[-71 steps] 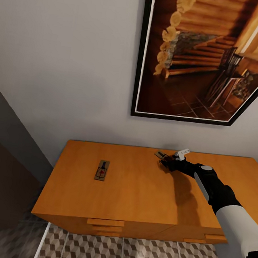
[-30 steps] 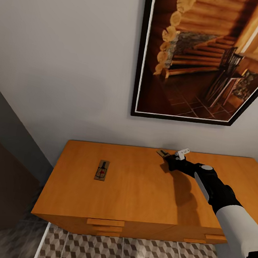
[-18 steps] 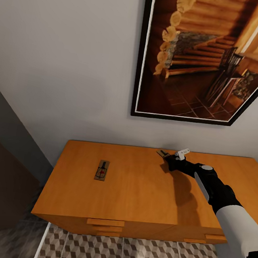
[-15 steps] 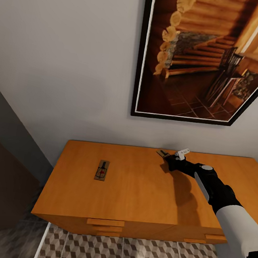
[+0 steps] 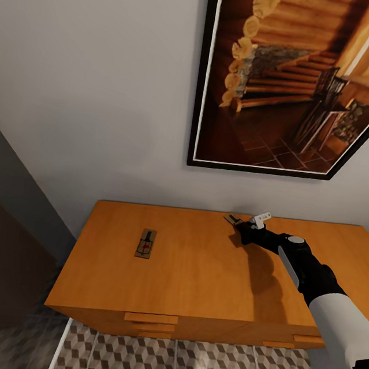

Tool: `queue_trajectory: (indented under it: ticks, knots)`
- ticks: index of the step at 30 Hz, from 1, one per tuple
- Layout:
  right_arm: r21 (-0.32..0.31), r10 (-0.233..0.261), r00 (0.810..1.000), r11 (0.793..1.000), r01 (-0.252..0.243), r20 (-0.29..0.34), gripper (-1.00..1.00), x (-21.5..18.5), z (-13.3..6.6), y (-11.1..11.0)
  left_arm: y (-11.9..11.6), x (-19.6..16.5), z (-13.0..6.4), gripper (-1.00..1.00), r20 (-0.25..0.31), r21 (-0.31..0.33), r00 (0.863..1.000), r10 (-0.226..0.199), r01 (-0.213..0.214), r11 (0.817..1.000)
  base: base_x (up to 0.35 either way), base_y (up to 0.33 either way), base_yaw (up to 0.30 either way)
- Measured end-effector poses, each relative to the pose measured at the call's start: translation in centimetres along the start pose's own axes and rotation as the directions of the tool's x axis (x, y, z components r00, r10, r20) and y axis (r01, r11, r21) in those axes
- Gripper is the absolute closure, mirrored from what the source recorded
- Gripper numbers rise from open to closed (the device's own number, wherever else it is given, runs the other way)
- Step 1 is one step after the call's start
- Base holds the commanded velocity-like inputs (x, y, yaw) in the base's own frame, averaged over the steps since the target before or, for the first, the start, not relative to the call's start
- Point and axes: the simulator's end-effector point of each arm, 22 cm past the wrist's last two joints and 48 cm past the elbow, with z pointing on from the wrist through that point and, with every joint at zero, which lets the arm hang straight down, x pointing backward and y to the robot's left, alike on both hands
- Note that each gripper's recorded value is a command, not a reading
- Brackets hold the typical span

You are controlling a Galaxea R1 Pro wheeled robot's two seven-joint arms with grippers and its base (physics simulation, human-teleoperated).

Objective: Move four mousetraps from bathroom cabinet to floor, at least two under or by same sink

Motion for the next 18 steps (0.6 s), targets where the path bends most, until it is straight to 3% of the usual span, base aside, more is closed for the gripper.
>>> queue_trajectory:
  ticks: [18]
  knots:
    - [0.008,-0.027,1.000,1.000,0.027,0.012,1.00,-1.1,-0.7,-0.6,0.1,0.0,0.0,-1.00,-0.001,-0.001,1.000,0.000,0.000,1.000,0.000,0.000,0.000]
